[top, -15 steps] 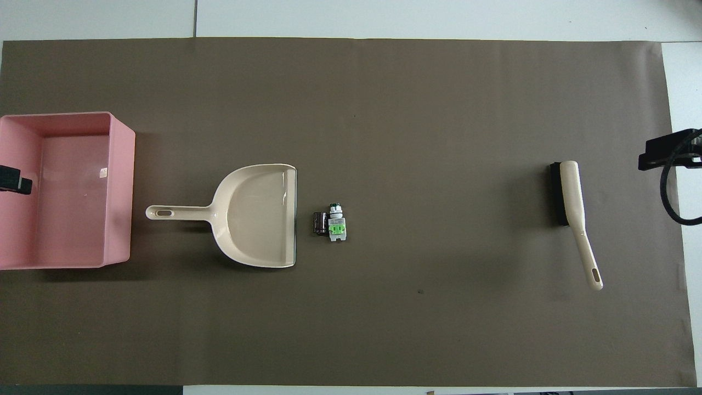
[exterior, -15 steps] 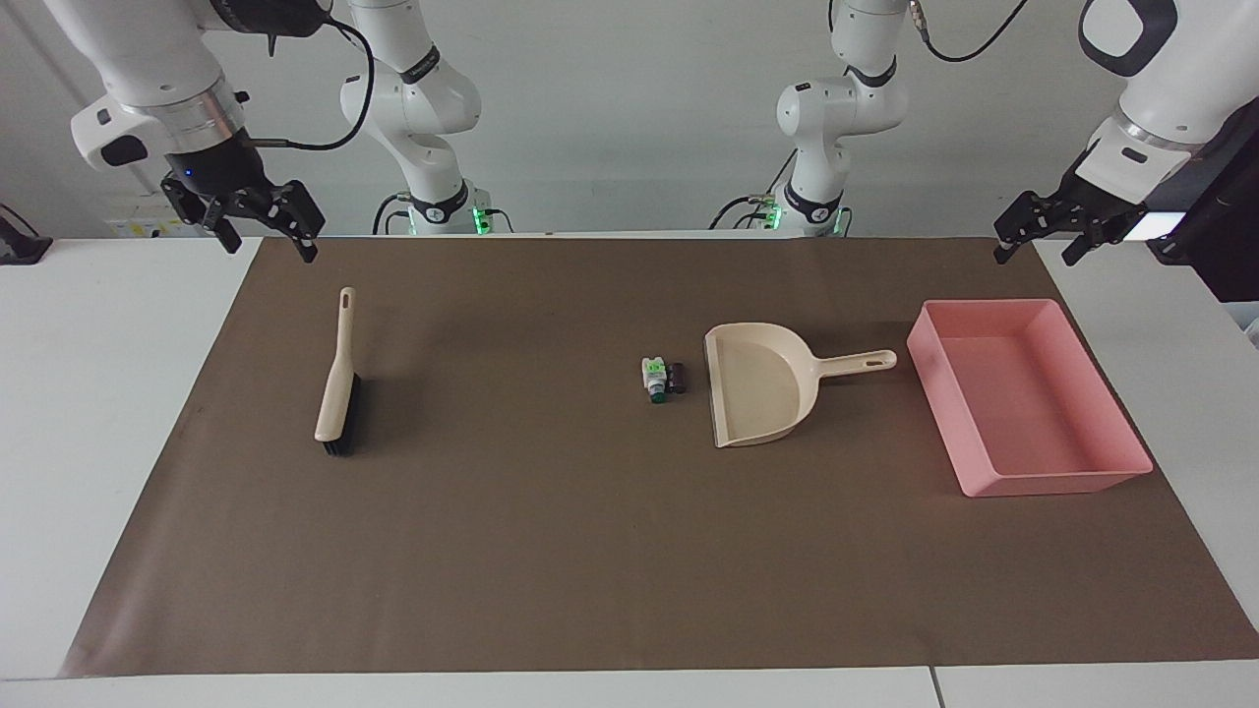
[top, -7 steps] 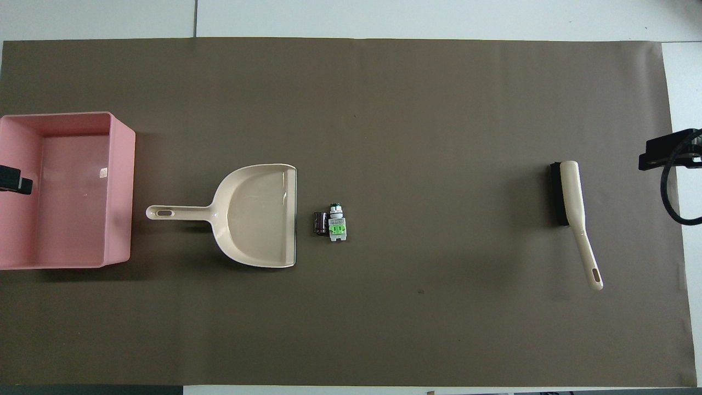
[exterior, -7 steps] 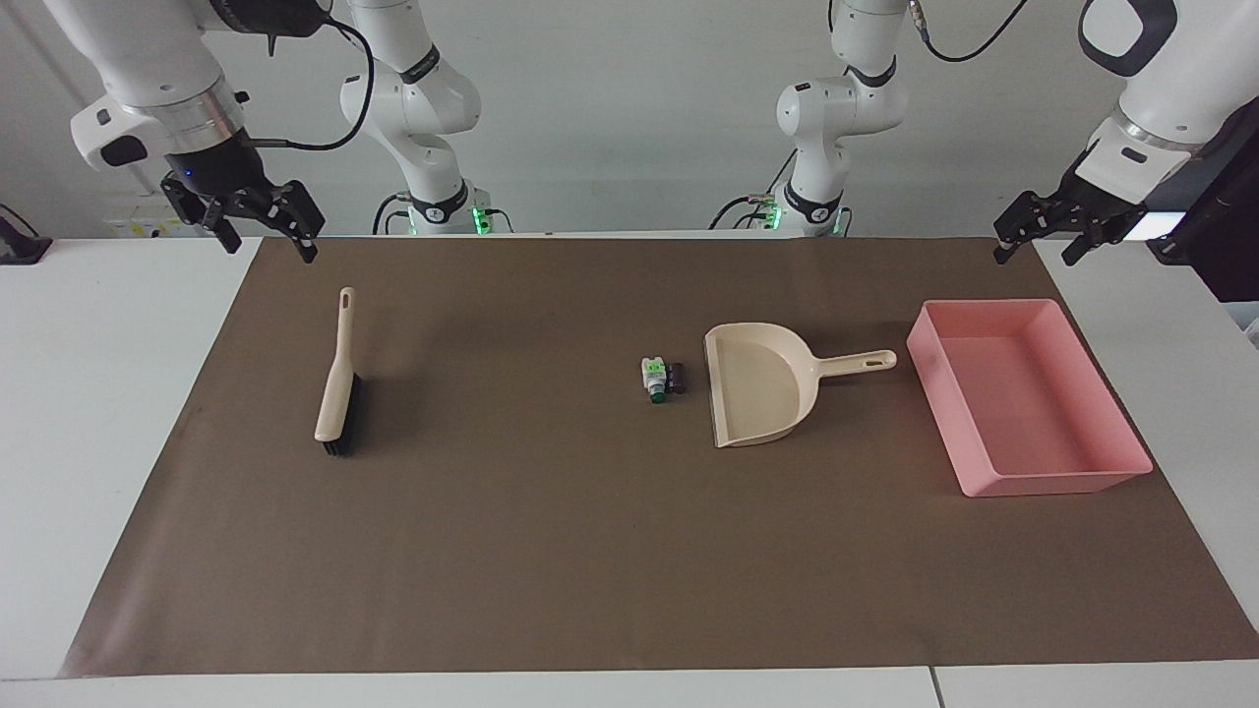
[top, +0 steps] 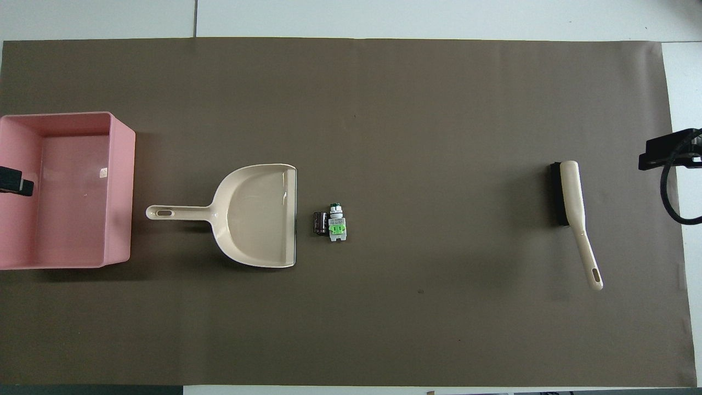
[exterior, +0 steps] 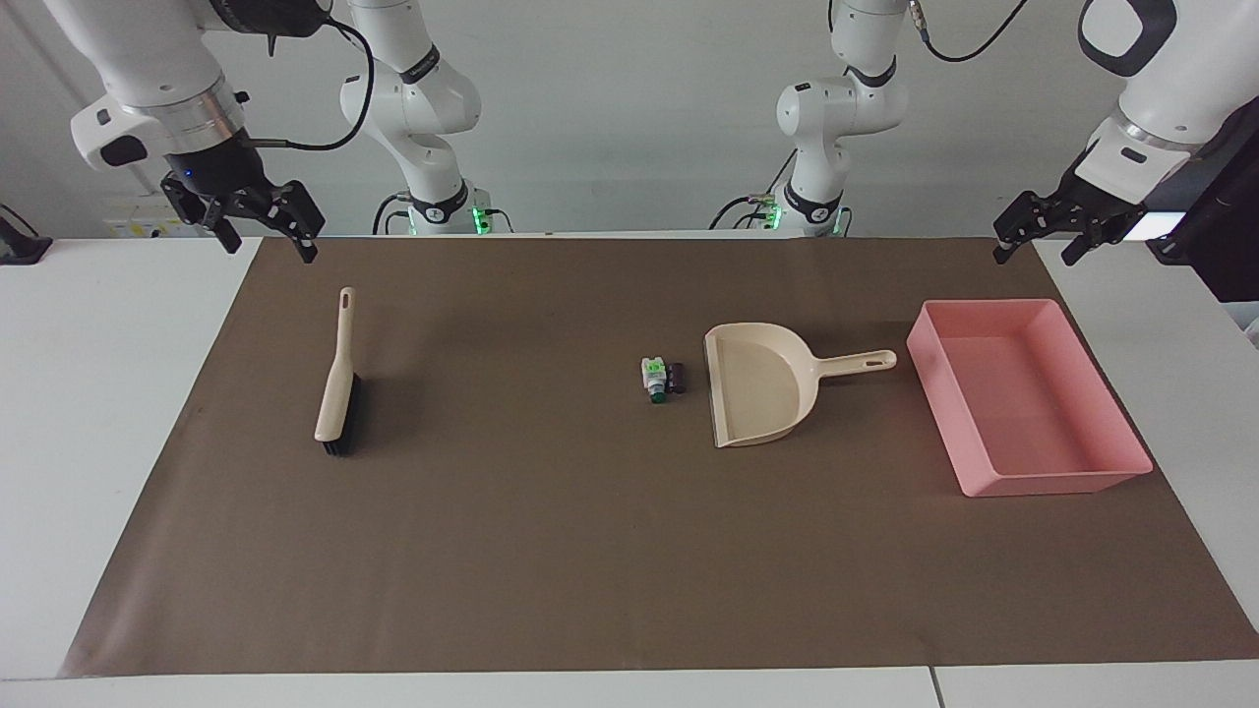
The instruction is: Clean e-waste and dump in bin
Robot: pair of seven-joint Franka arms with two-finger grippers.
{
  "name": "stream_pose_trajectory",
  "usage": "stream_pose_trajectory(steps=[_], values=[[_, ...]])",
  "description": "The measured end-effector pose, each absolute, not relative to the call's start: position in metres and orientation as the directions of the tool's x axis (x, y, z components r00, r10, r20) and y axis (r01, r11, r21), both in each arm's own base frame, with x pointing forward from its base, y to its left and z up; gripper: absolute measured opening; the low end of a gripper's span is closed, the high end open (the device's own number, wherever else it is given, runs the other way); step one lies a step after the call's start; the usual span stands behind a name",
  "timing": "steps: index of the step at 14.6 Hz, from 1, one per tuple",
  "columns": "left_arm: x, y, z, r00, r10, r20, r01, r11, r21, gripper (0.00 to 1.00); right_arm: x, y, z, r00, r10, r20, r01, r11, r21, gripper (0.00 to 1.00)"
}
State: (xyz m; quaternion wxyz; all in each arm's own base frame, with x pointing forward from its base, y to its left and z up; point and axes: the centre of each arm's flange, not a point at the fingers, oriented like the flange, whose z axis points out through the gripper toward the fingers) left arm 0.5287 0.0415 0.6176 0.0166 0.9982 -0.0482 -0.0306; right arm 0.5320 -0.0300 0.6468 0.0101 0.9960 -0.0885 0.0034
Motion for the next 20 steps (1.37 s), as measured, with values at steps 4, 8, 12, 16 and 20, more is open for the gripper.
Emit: stream_pose_trajectory(steps=[4,8,12,16,20], values=[[0.529,0.036,0.617,0.992,-0.107,-0.063,-0.104,-0.994,0.037,0.99,0.532,-0.03,0.647,0.984,-0.177,0.009,-0.177,-0.984,0.019,1.0],[0.533,0.009,0.609,0.978,-0.207,-0.034,-0.206,-0.978,0.034,0.97,0.532,-0.03,0.647,0.984,-0.177,0.009,-0.177,-0.984,0.019,1.0],[0.526,-0.018,0.593,0.815,-0.58,-0.022,-0.578,-0.814,0.045,0.98,0.532,-0.03,0.647,0.984,-0.177,0.009,-0.177,-0.984,0.019,1.0],[0.513,-0.052,0.583,0.497,-0.868,0.004,-0.867,-0.496,0.038,0.98,0.532,-0.03,0.647,0.984,-0.177,0.008,-0.177,-0.984,0.019,1.0],[0.502,-0.085,0.55,0.316,-0.948,-0.02,-0.949,-0.316,-0.005,0.98,0.532,-0.03,0.641,0.984,-0.177,-0.004,-0.177,-0.984,0.021,1.0]])
